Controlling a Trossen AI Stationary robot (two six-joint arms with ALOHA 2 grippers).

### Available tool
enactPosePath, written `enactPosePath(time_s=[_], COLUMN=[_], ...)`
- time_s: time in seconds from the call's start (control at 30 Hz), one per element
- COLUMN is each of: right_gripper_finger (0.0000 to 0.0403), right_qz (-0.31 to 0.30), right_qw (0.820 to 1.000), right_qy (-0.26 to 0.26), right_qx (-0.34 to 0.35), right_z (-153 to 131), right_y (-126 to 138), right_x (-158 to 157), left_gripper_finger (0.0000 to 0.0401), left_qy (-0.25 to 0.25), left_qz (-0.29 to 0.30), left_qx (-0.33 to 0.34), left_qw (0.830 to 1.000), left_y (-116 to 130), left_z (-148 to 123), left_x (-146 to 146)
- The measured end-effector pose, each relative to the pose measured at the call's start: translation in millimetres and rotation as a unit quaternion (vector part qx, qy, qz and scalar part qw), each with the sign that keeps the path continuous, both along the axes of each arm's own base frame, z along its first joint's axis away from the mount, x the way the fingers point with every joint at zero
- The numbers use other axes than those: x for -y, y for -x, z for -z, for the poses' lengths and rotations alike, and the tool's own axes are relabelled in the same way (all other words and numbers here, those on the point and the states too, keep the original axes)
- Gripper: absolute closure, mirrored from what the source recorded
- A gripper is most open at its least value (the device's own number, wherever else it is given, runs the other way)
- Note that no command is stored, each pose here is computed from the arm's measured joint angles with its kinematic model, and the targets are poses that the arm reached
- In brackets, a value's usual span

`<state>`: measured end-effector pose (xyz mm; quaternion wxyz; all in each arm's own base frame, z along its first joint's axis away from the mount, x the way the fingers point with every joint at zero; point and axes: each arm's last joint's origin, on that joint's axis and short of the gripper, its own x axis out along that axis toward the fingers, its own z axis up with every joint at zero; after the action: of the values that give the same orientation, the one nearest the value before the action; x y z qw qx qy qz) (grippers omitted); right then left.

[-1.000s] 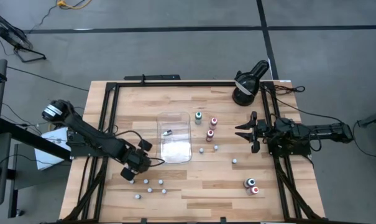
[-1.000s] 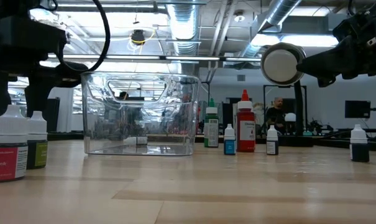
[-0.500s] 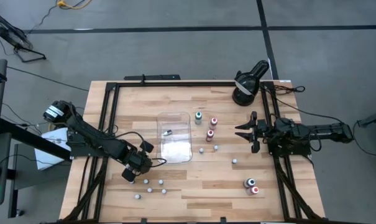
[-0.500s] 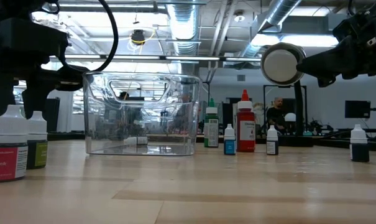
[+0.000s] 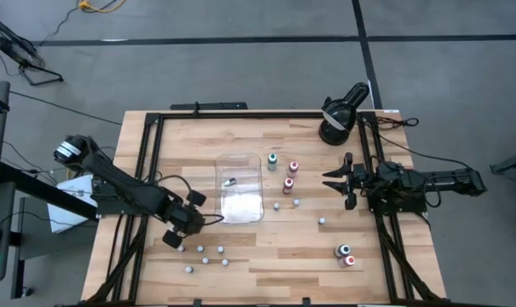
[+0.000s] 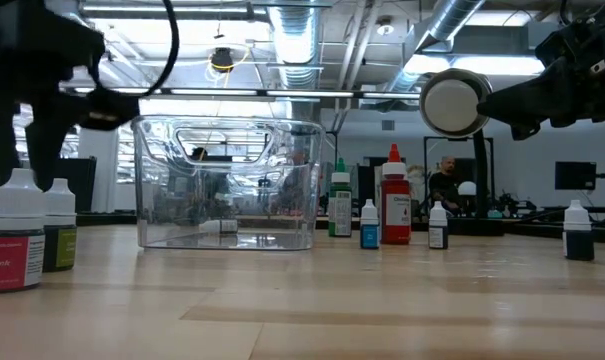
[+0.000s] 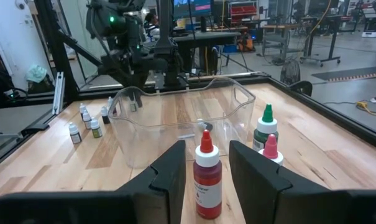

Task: Pick & Place food coloring
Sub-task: Put the top small green food coloring bottle into the transparent bin

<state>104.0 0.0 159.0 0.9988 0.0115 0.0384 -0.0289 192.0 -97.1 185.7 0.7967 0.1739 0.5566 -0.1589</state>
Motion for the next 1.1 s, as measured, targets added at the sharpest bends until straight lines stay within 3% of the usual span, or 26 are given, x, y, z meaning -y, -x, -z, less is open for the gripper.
enactPosePath(time_s=[0.4,0.7,1.1], right_gripper_finger=[0.029,0.029,0.029], right_qz=[0.0,0.0,0.0], right_qw=[1.0,1.0,1.0], right_qy=[0.0,0.0,0.0], right_qx=[0.0,0.0,0.0], right_z=[0,0,0], right_y=[0,0,0], right_x=[0,0,0], left_gripper_finger=[0.0339,0.0347,0.0341], left_qy=[0.06,0.044,0.03], left_qz=[-0.1,-0.209,-0.319], left_qx=[0.092,0.192,0.235], left_qw=[0.989,0.958,0.918], left_y=[-4,-28,-36], left_z=[-64,-115,-130], left_x=[-19,-55,-109])
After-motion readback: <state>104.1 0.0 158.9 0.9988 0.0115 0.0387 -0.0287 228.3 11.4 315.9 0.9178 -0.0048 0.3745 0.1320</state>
